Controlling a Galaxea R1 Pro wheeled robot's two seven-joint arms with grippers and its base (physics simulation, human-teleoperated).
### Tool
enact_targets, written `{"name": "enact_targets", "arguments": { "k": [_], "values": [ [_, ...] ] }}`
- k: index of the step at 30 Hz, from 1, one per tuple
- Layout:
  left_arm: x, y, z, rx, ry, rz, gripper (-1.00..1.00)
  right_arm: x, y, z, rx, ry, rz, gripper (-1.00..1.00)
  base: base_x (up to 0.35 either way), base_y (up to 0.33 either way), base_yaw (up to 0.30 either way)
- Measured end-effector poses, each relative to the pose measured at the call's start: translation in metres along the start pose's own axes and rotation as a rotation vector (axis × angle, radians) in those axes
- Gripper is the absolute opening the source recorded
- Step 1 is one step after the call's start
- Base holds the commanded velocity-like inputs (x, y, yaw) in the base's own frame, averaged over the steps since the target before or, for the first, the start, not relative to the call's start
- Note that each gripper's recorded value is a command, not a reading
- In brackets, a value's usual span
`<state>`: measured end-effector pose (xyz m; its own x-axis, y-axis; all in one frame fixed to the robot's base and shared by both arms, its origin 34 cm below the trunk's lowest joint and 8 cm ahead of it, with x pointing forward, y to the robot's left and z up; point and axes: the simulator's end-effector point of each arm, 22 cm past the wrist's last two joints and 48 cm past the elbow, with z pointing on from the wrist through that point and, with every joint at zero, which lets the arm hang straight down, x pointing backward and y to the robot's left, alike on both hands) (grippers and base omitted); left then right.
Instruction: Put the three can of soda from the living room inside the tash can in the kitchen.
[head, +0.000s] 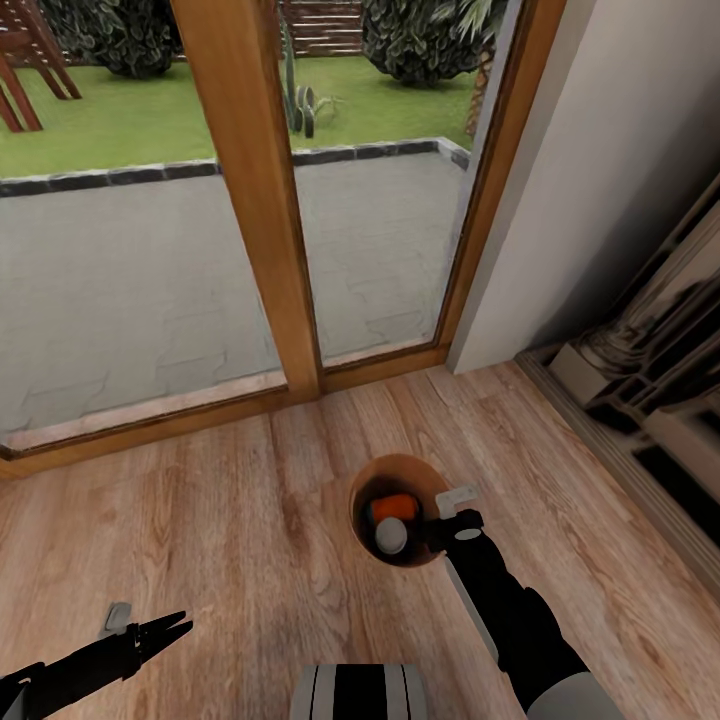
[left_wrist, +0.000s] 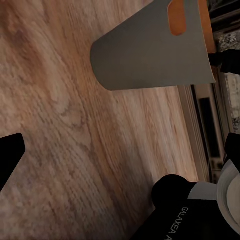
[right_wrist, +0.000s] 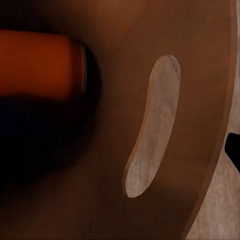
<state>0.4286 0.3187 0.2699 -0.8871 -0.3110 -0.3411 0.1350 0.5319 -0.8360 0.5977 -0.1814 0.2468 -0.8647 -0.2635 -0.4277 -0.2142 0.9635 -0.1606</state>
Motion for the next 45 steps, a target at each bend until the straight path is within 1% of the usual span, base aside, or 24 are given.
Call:
{"name": "enact_targets", "arguments": {
  "k": [13,23,45],
  "values": [
    [-0.0001,0.0000,0.0000,0.000,0.000,0.000,1.00,-0.0001,0.0000,0.0000,0.000,0.000,0.000,1.00,0.005,0.000,0.000],
    [0.0001,-0.0001,0.0001,0.000,0.001,0.001,1.00,-0.0001,0.0000,0.0000,0.000,0.000,0.000,1.00,0.121,0.000,0.000],
    [-0.0002,0.0000,0.0000,0.000,0.000,0.001,1.00,-0.0002,-0.0001,0.0000,0.000,0.000,0.000,1.00,0.005,0.000,0.000]
  ]
}}
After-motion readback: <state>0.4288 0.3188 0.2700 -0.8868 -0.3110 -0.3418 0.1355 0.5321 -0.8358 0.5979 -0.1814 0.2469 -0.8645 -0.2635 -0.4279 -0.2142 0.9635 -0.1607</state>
